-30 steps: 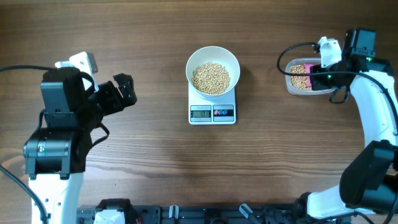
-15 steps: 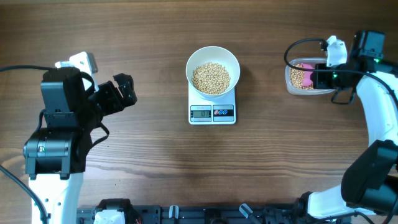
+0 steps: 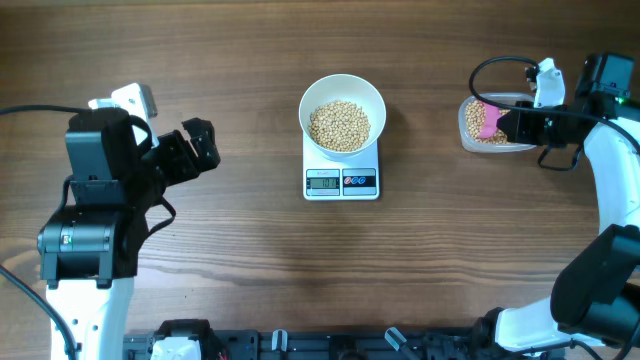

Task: Scoop item into bowl and weigh 150g on scale
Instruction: 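Lower the pink scoop into the soybeans with the right gripper, then drag the scoop through the soybeans and lift it filled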

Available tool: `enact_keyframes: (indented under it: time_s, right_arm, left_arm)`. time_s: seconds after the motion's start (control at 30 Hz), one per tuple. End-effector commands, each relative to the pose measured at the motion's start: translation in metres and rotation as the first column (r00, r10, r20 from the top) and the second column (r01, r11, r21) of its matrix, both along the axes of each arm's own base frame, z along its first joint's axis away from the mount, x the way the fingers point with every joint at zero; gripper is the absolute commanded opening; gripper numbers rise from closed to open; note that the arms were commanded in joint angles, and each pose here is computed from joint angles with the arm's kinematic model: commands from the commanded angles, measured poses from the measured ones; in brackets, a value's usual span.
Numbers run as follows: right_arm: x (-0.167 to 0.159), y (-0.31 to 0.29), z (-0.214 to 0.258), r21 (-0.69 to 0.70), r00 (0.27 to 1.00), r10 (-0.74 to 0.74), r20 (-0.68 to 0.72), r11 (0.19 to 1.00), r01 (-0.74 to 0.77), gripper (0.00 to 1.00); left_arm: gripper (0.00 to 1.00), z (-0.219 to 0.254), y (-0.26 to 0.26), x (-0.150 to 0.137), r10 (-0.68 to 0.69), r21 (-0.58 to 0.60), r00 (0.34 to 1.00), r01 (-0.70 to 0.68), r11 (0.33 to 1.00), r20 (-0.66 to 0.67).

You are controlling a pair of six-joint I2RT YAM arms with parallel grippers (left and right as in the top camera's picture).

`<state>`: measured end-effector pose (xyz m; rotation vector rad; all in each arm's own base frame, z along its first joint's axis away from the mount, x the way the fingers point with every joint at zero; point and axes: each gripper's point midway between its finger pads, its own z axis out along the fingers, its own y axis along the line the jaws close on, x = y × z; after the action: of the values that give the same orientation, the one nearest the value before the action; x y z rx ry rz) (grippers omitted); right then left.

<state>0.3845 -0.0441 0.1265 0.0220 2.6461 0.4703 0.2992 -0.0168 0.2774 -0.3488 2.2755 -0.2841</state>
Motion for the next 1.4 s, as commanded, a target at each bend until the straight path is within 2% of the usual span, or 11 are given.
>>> enact_keyframes:
  time_s: [0.0, 0.17, 0.37, 0.7, 0.97, 1.37]
  right_arm:
    - [0.003, 0.011, 0.003, 0.076, 1.0, 0.017, 0.009, 0.997, -0.018, 0.04]
    - [0.002, -0.001, 0.003, 0.086, 1.0, -0.029, -0.001, 0.996, 0.029, 0.04]
    - [-0.001, -0.01, 0.012, 0.198, 0.998, -0.059, 0.022, 0.979, 0.053, 0.04]
    - [-0.009, -0.039, 0.013, 0.254, 0.99, -0.143, 0.019, 0.958, 0.133, 0.04]
    - [-0.014, -0.049, 0.029, 0.386, 0.981, -0.186, 0.052, 0.91, 0.152, 0.04]
    - [-0.032, -0.084, 0.057, 0.569, 0.945, -0.312, 0.095, 0.796, 0.206, 0.04]
  left_arm:
    - [1.0, 0.007, 0.003, 0.002, 0.004, 0.016, 1.0, -0.005, 1.0, 0.016]
    - [1.0, 0.007, 0.003, 0.002, 0.004, 0.016, 1.0, -0.004, 1.0, 0.016]
    - [1.0, 0.007, 0.003, 0.002, 0.004, 0.016, 1.0, -0.005, 1.0, 0.016]
    - [1.0, 0.007, 0.003, 0.002, 0.004, 0.016, 1.0, -0.005, 1.0, 0.016]
    - [1.0, 0.007, 0.003, 0.002, 0.004, 0.016, 1.0, -0.004, 1.0, 0.016]
    - [1.0, 0.007, 0.003, 0.002, 0.004, 0.016, 1.0, -0.005, 1.0, 0.016]
